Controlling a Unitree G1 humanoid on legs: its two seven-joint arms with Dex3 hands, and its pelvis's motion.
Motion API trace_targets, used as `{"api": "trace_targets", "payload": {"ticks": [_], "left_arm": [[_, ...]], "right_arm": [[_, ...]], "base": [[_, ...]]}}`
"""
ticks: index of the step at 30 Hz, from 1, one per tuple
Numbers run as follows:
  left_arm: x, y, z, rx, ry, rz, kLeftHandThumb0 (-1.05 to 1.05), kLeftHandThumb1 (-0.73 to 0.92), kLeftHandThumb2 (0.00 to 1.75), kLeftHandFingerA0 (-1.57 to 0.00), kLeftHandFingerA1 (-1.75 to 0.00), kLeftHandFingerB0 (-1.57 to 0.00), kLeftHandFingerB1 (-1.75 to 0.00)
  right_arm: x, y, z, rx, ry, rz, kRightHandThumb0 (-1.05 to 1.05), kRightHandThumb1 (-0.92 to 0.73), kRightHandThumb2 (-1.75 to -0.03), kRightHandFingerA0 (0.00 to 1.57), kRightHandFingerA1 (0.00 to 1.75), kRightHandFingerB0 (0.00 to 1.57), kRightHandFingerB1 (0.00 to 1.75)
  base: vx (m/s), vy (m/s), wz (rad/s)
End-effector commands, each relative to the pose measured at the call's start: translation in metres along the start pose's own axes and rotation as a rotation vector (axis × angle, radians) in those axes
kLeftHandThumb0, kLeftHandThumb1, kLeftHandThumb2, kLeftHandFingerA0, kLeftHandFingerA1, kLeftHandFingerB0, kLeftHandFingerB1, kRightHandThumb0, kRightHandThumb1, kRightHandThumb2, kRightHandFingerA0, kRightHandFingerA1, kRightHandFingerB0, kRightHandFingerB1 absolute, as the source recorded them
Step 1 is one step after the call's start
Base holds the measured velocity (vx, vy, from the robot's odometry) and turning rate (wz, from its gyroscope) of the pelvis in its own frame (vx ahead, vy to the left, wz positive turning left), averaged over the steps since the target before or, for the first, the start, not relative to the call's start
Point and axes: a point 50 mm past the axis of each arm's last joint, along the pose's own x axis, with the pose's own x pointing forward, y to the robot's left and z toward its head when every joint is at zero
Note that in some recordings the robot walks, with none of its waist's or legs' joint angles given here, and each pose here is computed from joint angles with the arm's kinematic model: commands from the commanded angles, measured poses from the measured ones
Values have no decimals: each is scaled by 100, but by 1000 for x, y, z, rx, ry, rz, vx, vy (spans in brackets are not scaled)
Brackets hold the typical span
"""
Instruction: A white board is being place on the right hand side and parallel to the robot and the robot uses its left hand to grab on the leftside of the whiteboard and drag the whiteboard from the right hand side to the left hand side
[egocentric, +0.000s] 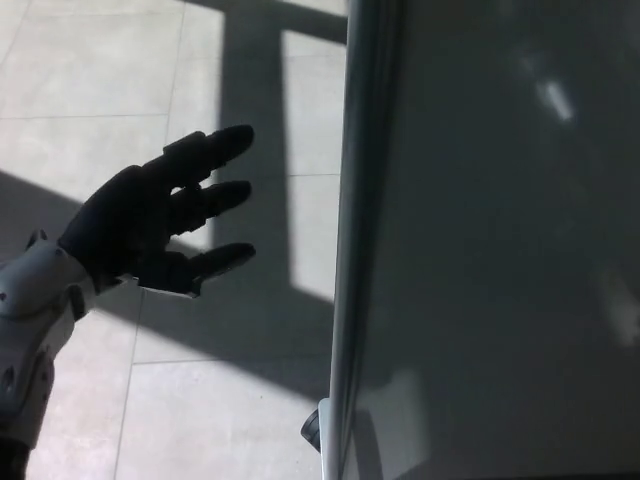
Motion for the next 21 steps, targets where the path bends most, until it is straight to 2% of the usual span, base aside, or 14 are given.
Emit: {"api": "trace_targets", "payload": {"ticks": [1,2,3,6,7,8,9,10,13,16,19,20,21], "left_arm": [[14,-2,6,8,50,-10,-63,40,77,-4,-32,-4,-15],[16,-3,7,7,50,-13,-63,39,78,-3,-29,-4,-15],[24,-4,11,-4,51,-31,-63,39,78,-1,-21,-1,-16],[32,-6,16,-20,43,-43,-63,39,78,0,-18,0,-14],[33,-7,17,-15,40,-45,-63,39,78,-1,-22,-1,-16],[35,-8,18,-19,37,-45,-64,47,55,-5,-27,0,-23],[35,-8,19,-22,37,-44,-64,47,55,-5,-27,0,-23],[37,-9,20,-35,33,-55,-62,39,78,-3,-24,-3,-16],[47,-13,24,-17,31,-64,-67,41,78,0,-19,0,-9],[55,-18,31,-20,36,-87,-59,38,73,-1,-21,0,-9],[60,-22,33,-2,34,-111,-63,39,77,-1,-25,0,-8],[62,-25,33,7,51,-119,-64,39,78,-1,-22,0,-8],[62,-27,33,9,55,-126,-65,39,78,-1,-23,0,-7]], "right_arm": [[-2,-6,-1,-15,-5,-6,-75,-60,-106,80,87,30,55],[-2,-6,-1,-14,-5,-6,-73,-75,-63,80,86,37,42],[-2,-5,-1,-17,-5,-5,-72,-59,-106,80,87,30,55],[-2,-4,-1,-20,-7,1,-70,-57,-106,79,86,29,55],[-2,-4,-1,-22,-7,2,-74,-76,-63,79,86,36,42],[-2,-4,-1,-30,-8,2,-72,-58,-106,79,86,29,55],[-2,-4,-1,-32,-8,2,-72,-58,-106,79,86,29,55],[-2,-4,0,-28,-10,2,-74,-75,-62,80,85,38,43],[-1,-4,1,-27,-13,-1,-74,-75,-62,80,83,38,42],[1,-3,4,-39,-20,3,-74,-76,-62,80,84,38,42],[3,-2,5,-47,-23,6,-75,-76,-62,80,83,40,43],[2,-1,6,-49,-32,10,-75,-75,-64,80,85,39,46],[2,-1,5,-51,-32,11,-71,-58,-106,78,85,34,58]], "base": [[0,0,0],[0,0,0],[0,0,0],[0,0,0],[0,0,0],[0,0,0],[0,0,0],[0,0,0],[0,0,0],[0,0,0],[0,0,0],[0,0,0],[0,0,0]]}}
